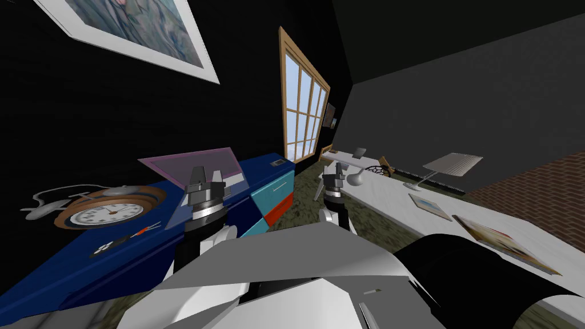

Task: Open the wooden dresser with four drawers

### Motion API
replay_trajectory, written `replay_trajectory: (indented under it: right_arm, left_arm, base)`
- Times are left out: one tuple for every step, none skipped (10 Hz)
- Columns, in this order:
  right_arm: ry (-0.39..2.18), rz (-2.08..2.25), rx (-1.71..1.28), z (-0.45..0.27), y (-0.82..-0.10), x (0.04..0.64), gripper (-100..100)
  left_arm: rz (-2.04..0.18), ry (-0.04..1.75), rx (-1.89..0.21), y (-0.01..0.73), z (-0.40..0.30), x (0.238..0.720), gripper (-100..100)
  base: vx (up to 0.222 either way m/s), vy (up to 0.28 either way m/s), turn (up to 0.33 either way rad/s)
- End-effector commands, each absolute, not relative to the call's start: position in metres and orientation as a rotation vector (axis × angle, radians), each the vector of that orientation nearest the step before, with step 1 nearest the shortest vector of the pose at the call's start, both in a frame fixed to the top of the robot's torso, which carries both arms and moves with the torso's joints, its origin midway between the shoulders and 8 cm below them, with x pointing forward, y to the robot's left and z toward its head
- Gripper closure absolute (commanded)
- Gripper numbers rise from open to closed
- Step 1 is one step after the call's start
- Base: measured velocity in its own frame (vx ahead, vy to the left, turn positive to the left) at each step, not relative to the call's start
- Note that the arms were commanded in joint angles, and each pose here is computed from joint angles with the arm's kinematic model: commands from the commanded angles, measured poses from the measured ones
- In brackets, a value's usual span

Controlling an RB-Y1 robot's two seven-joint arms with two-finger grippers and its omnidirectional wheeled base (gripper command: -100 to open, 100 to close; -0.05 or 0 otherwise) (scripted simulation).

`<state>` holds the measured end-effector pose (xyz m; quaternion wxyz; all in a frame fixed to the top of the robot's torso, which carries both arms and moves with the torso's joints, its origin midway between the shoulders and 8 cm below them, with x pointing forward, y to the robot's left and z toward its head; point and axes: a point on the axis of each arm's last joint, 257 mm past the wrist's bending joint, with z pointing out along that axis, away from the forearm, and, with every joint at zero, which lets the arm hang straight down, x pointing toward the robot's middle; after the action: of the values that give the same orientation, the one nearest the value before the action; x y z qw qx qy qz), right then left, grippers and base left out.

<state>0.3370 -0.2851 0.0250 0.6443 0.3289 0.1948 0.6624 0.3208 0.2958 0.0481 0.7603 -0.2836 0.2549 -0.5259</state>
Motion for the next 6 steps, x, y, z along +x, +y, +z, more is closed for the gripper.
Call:
replay_trajectory:
  right_arm:
    - [0.443,1.508,0.749,0.025,-0.2851,0.337,0]
    - [0.443,1.508,0.749,0.0251,-0.2851,0.337,0]
    - [0.443,1.508,0.749,0.0251,-0.2851,0.337,0]
    - [0.443,1.508,0.749,0.0251,-0.285,0.337,0]
    - [0.443,1.508,0.749,0.0251,-0.285,0.337,0]
    - [0.443,1.508,0.749,0.0252,-0.285,0.3369,0]
  left_arm:
    - [-1.145,0.555,-0.617,0.2958,0.0481,0.3208,0]
    - [-1.145,0.555,-0.617,0.2958,0.0481,0.3208,0]
    - [-1.145,0.555,-0.617,0.2958,0.0481,0.3208,0]
    - [-1.145,0.555,-0.617,0.2958,0.0482,0.3208,0]
    - [-1.145,0.555,-0.617,0.2958,0.0482,0.3208,0]
    - [-1.145,0.555,-0.617,0.2958,0.0482,0.3208,0]
  base:
    - [0.0,0.0,0.0]
    - [0.0,0.0,0.0]
    - [0.0,0.0,0.0]
    - [0.0,0.0,0.0]
    - [0.0,0.0,0.0]
    - [0.0,0.0,0.0]
